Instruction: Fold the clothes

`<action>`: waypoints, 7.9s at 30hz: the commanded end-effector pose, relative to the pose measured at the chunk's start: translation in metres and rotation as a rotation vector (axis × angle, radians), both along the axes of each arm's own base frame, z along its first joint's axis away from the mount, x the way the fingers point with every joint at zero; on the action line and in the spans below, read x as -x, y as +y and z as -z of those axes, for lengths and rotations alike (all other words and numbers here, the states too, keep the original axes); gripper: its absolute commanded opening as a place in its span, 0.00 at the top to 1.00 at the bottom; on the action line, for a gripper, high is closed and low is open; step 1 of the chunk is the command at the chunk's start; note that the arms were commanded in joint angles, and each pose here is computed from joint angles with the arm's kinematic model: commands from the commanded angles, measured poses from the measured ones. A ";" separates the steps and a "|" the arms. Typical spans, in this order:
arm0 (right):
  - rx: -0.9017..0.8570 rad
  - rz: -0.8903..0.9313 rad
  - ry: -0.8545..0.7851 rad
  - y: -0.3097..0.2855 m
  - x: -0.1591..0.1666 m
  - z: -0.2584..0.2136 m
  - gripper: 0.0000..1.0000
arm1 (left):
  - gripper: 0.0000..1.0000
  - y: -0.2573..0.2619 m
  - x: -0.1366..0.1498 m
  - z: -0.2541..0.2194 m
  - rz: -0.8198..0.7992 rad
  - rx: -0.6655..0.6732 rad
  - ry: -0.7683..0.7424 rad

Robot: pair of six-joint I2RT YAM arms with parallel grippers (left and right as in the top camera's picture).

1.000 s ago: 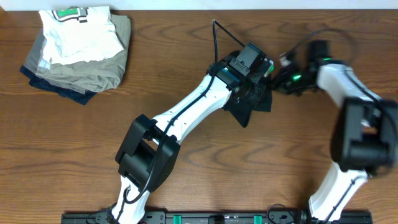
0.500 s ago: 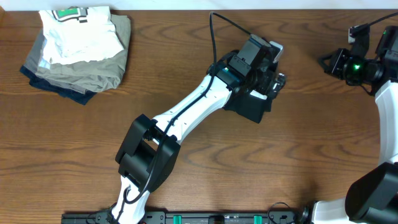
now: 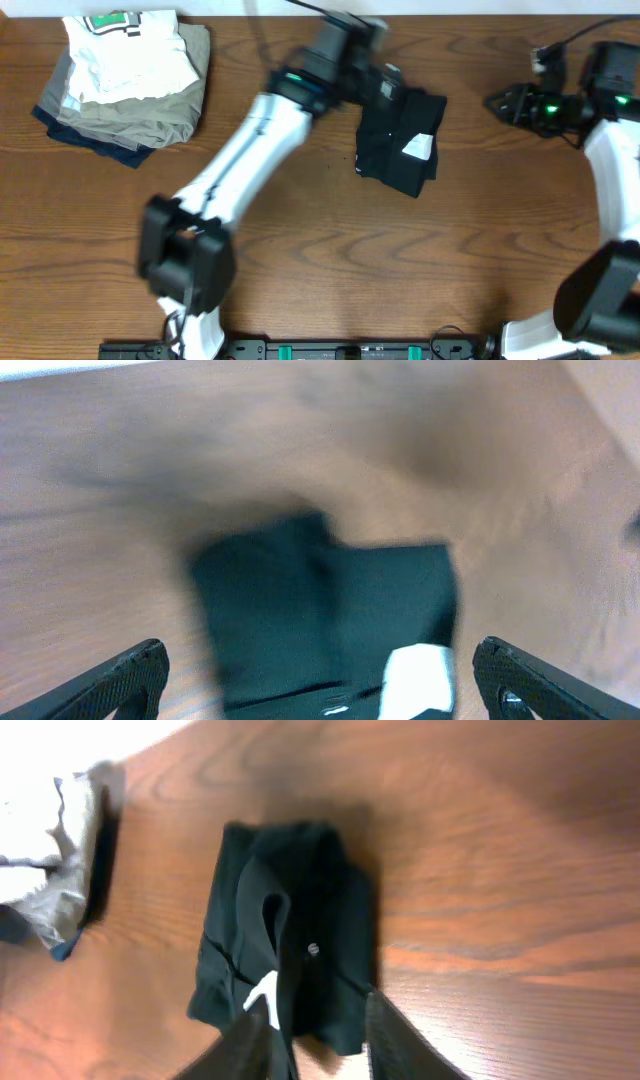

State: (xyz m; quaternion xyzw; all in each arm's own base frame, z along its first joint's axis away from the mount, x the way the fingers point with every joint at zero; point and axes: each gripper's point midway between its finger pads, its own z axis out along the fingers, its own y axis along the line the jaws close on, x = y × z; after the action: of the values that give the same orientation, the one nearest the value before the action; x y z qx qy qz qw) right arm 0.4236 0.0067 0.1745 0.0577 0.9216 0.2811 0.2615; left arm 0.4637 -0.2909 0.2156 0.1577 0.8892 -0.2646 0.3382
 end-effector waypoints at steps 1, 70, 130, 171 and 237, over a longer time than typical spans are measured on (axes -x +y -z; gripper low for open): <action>0.034 -0.138 0.046 0.035 -0.002 0.036 0.51 | 0.02 0.063 -0.011 -0.046 -0.125 0.030 -0.035; 0.216 -0.348 0.203 0.080 -0.027 0.097 0.99 | 0.02 0.163 -0.002 0.030 -0.219 -0.216 0.183; 0.189 0.047 0.116 -0.069 -0.049 0.006 0.22 | 0.02 -0.099 0.052 0.172 0.269 -0.257 0.091; 0.217 0.051 0.107 -0.073 -0.051 0.006 0.19 | 0.02 0.040 0.019 0.098 -0.329 0.233 0.698; 0.242 0.062 0.134 -0.078 -0.049 0.014 0.17 | 0.94 0.070 -0.024 0.205 -0.703 -0.121 0.252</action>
State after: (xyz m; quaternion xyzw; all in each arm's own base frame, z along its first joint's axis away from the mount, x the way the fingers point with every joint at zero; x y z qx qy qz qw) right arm 0.4728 -0.0680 0.1655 0.0749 0.9602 0.1595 0.2167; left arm 0.4830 -0.2655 0.0176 -0.2473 0.9137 -0.1856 0.2636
